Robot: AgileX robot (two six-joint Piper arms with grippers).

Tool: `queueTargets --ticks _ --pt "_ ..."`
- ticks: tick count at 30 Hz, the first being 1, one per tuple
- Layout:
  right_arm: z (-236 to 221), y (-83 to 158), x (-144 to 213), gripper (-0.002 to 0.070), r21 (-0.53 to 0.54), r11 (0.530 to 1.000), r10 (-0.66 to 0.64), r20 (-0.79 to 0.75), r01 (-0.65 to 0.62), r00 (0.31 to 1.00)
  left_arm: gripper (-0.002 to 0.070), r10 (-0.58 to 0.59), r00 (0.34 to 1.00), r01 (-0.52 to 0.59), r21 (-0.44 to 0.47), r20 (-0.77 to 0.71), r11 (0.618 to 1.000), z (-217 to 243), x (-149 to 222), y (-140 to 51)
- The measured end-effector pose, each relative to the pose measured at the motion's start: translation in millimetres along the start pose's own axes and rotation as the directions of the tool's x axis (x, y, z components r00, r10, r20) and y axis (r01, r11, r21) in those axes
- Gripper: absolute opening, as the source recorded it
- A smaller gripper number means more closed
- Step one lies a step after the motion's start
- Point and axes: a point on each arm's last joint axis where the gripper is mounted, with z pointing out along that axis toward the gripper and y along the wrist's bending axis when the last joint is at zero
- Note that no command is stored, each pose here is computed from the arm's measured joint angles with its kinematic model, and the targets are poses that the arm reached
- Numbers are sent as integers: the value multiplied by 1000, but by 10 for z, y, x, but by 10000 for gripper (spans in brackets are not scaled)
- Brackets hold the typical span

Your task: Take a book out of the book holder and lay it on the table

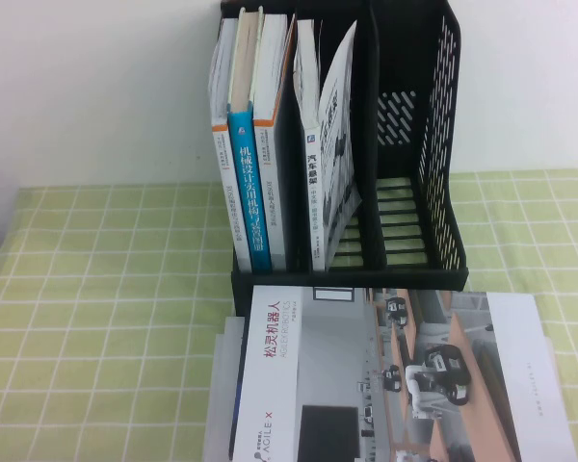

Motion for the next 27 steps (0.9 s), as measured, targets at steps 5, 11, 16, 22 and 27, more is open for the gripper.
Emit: queueTargets --ticks 5,11,16,22,27 --pt "0 0 0 -2 0 1000 0 0 0 1000 -3 2 1000 -2 0 0 1000 0 0 0" --pt "0 0 0 -2 0 1000 0 0 0 1000 -3 -9 1000 9 5 1 1000 0 -1 -5" --pt "0 0 0 -2 0 1000 0 0 0 1000 -3 -35 999 35 16 2 999 0 -2 -14" --pt "0 0 0 -2 0 1000 0 0 0 1000 -3 -68 998 67 28 13 997 0 -14 -25" --pt "0 0 0 -2 0 1000 0 0 0 1000 -3 -70 997 70 29 13 997 0 -14 -25"
